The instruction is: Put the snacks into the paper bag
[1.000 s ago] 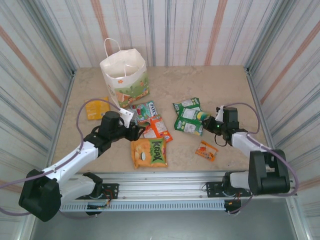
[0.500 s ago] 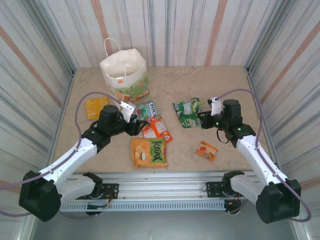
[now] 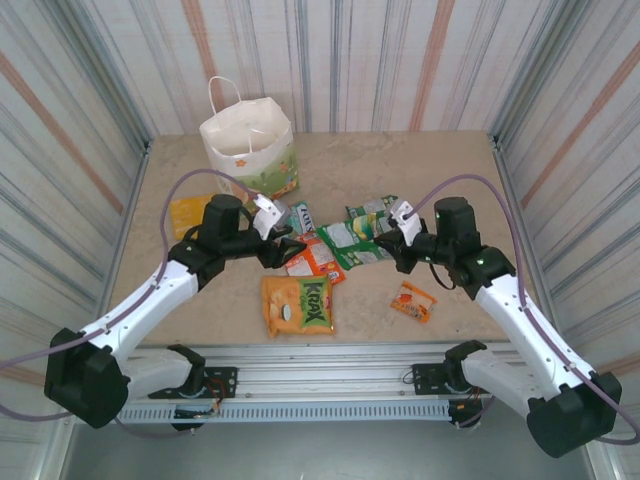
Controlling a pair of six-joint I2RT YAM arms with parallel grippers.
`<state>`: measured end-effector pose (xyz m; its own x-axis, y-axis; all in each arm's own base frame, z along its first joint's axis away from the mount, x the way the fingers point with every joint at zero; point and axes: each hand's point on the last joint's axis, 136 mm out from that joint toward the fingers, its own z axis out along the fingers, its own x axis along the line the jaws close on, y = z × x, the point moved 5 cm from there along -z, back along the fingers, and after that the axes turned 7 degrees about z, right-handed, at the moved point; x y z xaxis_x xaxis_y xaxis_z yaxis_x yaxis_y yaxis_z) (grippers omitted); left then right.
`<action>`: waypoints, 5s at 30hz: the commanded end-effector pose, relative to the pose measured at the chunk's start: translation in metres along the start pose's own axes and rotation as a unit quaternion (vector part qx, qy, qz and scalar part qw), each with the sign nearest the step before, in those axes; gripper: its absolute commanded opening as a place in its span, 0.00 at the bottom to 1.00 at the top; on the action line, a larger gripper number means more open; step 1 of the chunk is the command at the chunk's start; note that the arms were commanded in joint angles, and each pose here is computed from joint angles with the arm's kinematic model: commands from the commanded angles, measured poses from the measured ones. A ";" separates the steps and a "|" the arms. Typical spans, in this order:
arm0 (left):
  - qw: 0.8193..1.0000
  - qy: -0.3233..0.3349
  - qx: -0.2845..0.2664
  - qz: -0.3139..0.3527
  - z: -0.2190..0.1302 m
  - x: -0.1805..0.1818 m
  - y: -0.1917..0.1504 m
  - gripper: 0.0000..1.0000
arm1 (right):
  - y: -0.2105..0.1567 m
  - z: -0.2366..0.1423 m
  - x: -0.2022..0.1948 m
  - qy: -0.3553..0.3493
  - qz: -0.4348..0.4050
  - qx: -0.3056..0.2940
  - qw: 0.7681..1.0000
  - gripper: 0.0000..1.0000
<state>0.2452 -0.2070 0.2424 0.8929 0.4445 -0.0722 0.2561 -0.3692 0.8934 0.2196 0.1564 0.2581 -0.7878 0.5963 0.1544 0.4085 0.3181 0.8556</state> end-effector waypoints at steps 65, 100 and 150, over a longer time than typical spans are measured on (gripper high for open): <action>0.989 0.075 0.047 0.117 -0.021 0.009 0.054 0.00 | 0.052 0.015 0.006 -0.071 -0.034 -0.135 0.988 0.68; 0.932 0.319 -0.142 0.101 -0.135 0.174 0.216 0.00 | 0.068 0.080 0.022 -0.003 0.087 -0.092 0.992 0.70; 0.937 0.339 0.057 -0.059 -0.113 0.171 0.126 0.54 | 0.038 0.103 0.024 -0.003 0.137 -0.007 0.991 0.73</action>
<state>0.4124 -0.0844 0.3716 0.4610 0.8547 0.2386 0.4238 -0.4483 0.7870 0.2674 0.2684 0.2459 -0.6908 0.6309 0.3531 0.5622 0.1617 0.8110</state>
